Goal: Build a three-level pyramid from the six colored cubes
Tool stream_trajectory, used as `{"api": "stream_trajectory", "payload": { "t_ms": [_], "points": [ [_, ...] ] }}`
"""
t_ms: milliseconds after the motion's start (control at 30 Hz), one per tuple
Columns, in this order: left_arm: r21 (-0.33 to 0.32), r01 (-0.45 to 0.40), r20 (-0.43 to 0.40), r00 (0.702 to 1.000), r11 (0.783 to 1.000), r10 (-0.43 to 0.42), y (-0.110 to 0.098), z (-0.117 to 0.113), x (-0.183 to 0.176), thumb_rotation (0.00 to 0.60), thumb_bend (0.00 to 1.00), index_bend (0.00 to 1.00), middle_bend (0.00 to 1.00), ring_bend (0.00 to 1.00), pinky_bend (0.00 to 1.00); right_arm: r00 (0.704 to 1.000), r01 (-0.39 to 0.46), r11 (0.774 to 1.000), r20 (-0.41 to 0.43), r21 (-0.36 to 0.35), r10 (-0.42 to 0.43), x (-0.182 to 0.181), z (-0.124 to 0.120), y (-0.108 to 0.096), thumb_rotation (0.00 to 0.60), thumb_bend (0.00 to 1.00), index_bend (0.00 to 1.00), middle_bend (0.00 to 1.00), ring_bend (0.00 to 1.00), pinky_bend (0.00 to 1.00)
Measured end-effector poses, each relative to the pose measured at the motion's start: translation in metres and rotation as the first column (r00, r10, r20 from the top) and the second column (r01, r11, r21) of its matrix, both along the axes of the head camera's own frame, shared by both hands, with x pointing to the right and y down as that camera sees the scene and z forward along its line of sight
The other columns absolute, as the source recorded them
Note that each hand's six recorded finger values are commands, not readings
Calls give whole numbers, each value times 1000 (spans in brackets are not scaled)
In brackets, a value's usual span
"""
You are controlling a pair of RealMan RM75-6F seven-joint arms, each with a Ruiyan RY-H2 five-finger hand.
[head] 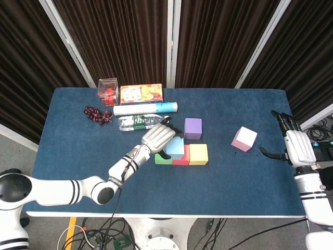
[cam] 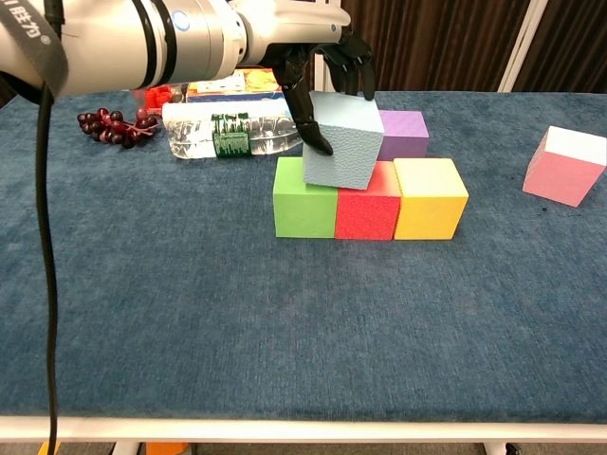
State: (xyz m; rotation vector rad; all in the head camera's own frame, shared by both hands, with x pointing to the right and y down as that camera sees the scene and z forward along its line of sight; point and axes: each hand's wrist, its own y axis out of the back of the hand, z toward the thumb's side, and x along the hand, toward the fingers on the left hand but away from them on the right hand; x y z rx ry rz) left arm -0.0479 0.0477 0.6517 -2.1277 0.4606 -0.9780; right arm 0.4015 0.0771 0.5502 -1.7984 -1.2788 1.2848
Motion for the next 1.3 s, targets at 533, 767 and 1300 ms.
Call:
{"api": "stream_trajectory", "payload": {
  "t_ms": [533,767,1300],
  "points": [
    [-14,-3,-9,1000,1000,3,2,5,3,600,92,323,490,239,68,1000,-6,1000,-2,-1,6,1,1,-1,600,93,0,102,0,0],
    [-17,-4,-12,1000,1000,3,2,7,4,600,92,322,490,240,68,1000,-6,1000,-1,-1,6,2,1,-1,600,93,0,102,0,0],
    [-21,-3,-7,1000,1000,3,2,11,4,600,92,311,459,239,67,1000,-9,1000,0,-4,9,2,2,-3,600,94,0,102,0,0]
  ]
}}
